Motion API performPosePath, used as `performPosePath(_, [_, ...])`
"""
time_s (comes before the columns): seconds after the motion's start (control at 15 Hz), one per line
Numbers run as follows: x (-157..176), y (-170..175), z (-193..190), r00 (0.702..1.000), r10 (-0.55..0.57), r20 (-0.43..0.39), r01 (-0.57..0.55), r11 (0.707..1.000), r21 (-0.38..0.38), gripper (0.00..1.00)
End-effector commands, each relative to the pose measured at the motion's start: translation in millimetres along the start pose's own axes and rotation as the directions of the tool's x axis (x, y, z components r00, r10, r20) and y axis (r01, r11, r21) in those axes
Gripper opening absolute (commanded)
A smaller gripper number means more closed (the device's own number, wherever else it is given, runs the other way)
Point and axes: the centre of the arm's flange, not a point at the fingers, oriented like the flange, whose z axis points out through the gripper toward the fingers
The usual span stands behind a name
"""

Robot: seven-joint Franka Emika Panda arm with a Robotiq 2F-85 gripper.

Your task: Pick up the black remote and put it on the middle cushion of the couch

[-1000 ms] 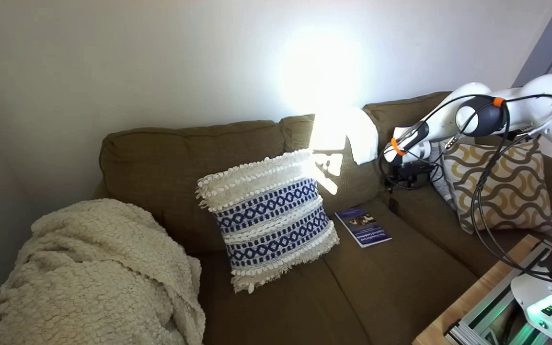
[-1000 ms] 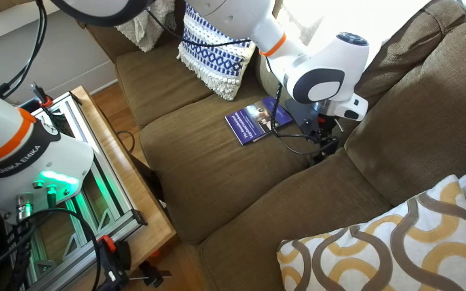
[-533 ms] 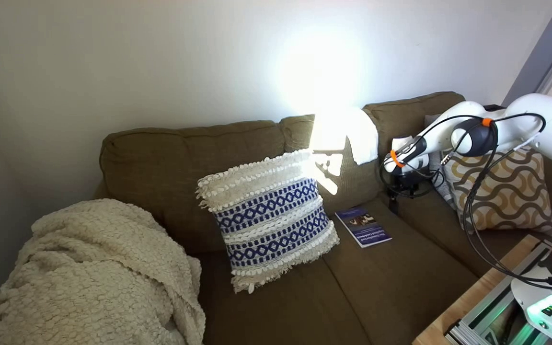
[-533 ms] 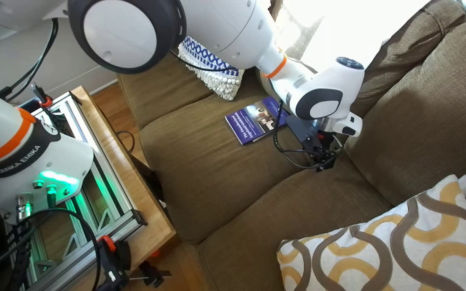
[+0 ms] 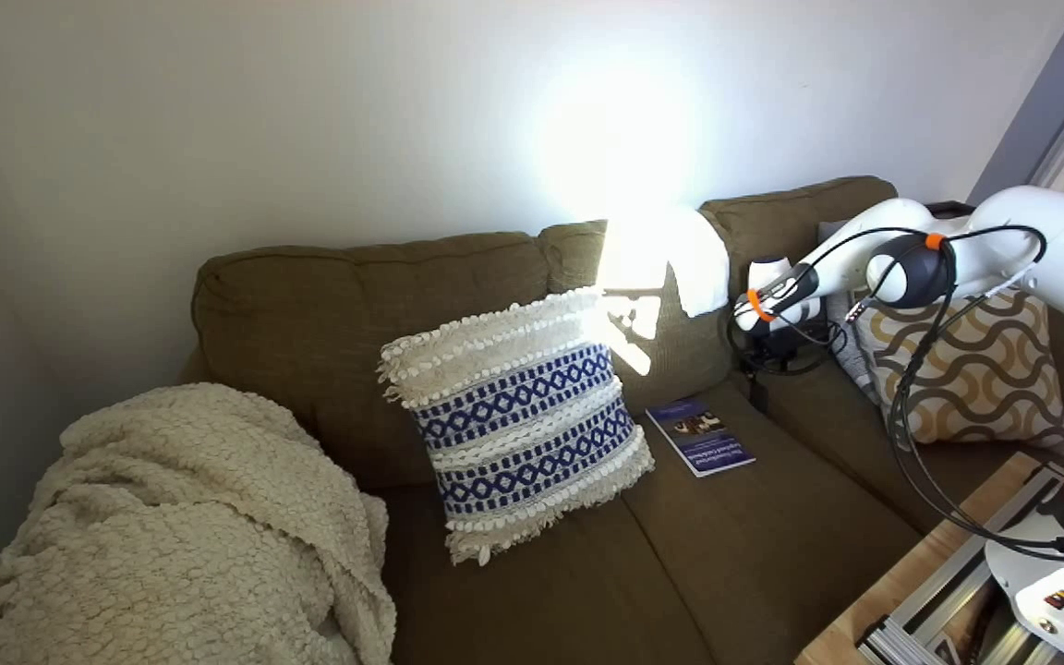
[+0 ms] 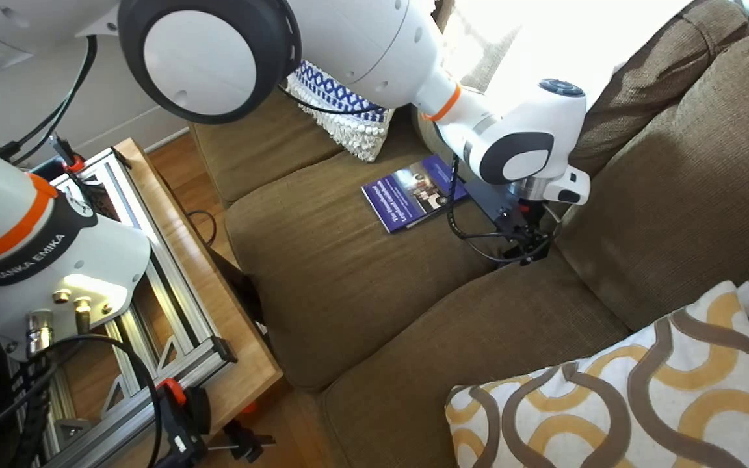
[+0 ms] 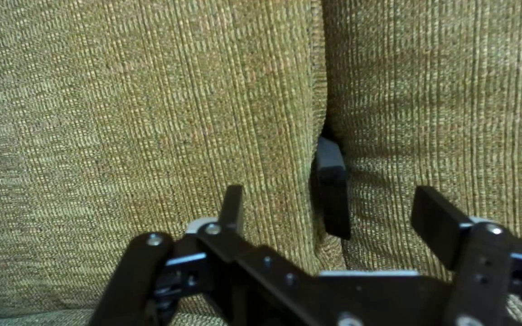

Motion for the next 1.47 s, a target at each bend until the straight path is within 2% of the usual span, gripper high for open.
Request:
performPosePath(0.0, [36, 1, 33, 0.999, -0.044, 0.022, 0.044, 0.999, 0.004, 1.0])
performPosePath(0.2, [36, 1, 43, 0.998, -0.058, 0.033, 0.058, 0.998, 0.025, 1.0])
performPosePath(0.27, [-4, -1, 5, 0.999, -0.039, 0.012, 0.039, 0.999, 0.011, 1.0])
performPosePath(0.67, [-2, -3, 2, 0.999, -0.042, 0.005, 0.042, 0.999, 0.011, 1.0])
performPosePath(1.07, [13, -16, 25, 0.999, -0.053, -0.013, 0.054, 0.996, 0.068, 1.0])
performPosePath(1.13, [13, -18, 28, 0.998, -0.055, -0.013, 0.056, 0.996, 0.069, 0.97])
performPosePath(1.2, [13, -18, 31, 0.999, -0.052, 0.001, 0.052, 0.997, 0.063, 0.88])
performPosePath(1.27, [11, -18, 34, 0.999, -0.053, 0.011, 0.052, 0.997, 0.053, 0.89])
performPosePath(1.33, [10, -16, 37, 0.999, -0.049, 0.023, 0.048, 0.998, 0.035, 0.99])
performPosePath(1.4, [9, -15, 40, 0.999, -0.043, 0.022, 0.043, 0.999, 0.026, 0.95])
